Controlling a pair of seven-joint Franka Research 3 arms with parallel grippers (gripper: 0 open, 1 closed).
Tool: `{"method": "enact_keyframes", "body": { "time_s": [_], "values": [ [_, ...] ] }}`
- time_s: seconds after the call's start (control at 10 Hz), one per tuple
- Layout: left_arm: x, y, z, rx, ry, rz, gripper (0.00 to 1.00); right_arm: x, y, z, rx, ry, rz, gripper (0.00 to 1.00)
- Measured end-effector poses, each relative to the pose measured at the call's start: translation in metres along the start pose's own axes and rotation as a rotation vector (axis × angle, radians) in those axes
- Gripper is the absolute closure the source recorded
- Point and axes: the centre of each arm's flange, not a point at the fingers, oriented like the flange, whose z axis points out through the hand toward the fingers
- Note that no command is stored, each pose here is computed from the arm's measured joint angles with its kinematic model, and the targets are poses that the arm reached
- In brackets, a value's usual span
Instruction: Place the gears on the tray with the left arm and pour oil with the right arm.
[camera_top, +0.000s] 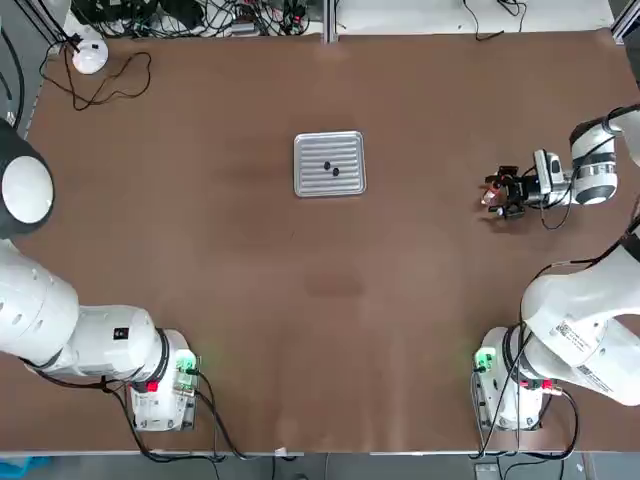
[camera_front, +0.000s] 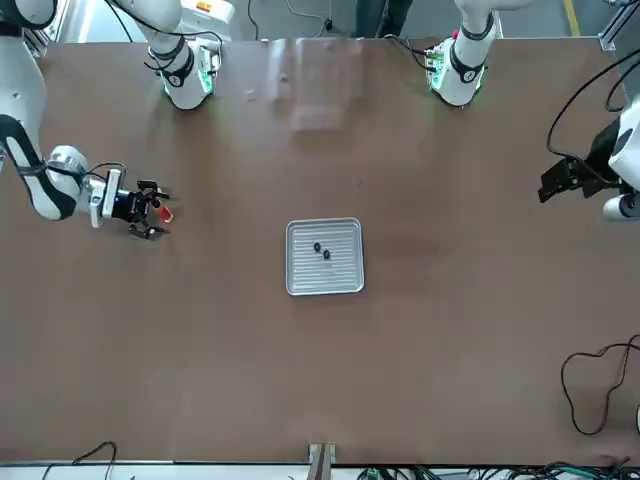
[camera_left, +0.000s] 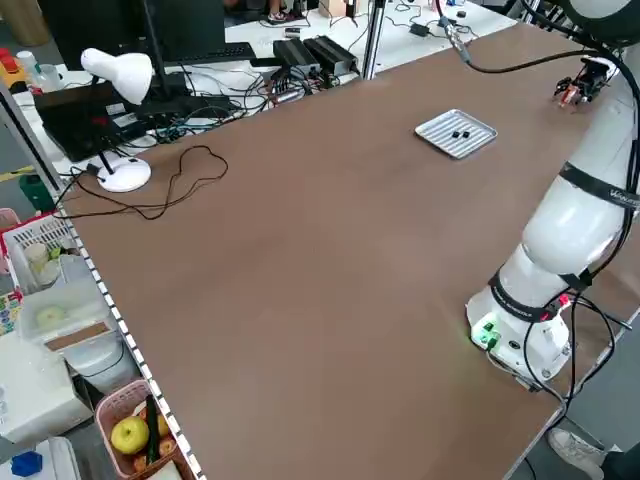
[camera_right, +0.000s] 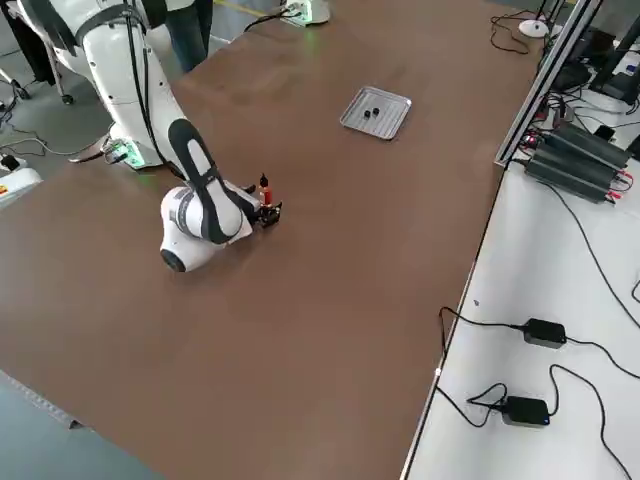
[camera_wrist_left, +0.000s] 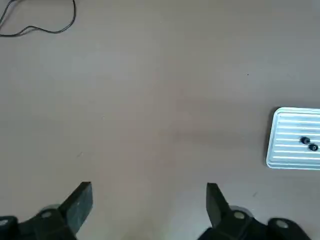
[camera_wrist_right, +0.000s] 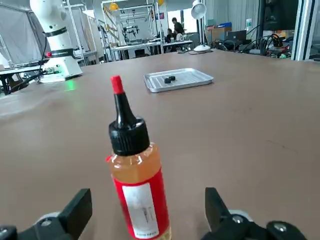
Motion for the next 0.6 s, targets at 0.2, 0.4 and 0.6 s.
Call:
{"method": "enact_keyframes", "body": {
  "time_s": [0.2, 0.4, 0.6],
  "values": [
    [0.000, 0.002, 0.000, 0.000, 0.000, 0.003, 0.00, 0.001, 0.001, -0.001, 0.001, 0.007, -0.002, 0.00],
    [0.000, 0.002, 0.000, 0.000, 0.000, 0.004, 0.00, 0.005, 0.000, -0.002, 0.005, 0.025, -0.005, 0.00],
    [0.000, 0.001, 0.000, 0.000, 0.000, 0.002, 0.00, 0.012, 0.001, -0.001, 0.018, 0.058, -0.014, 0.00]
  ]
}}
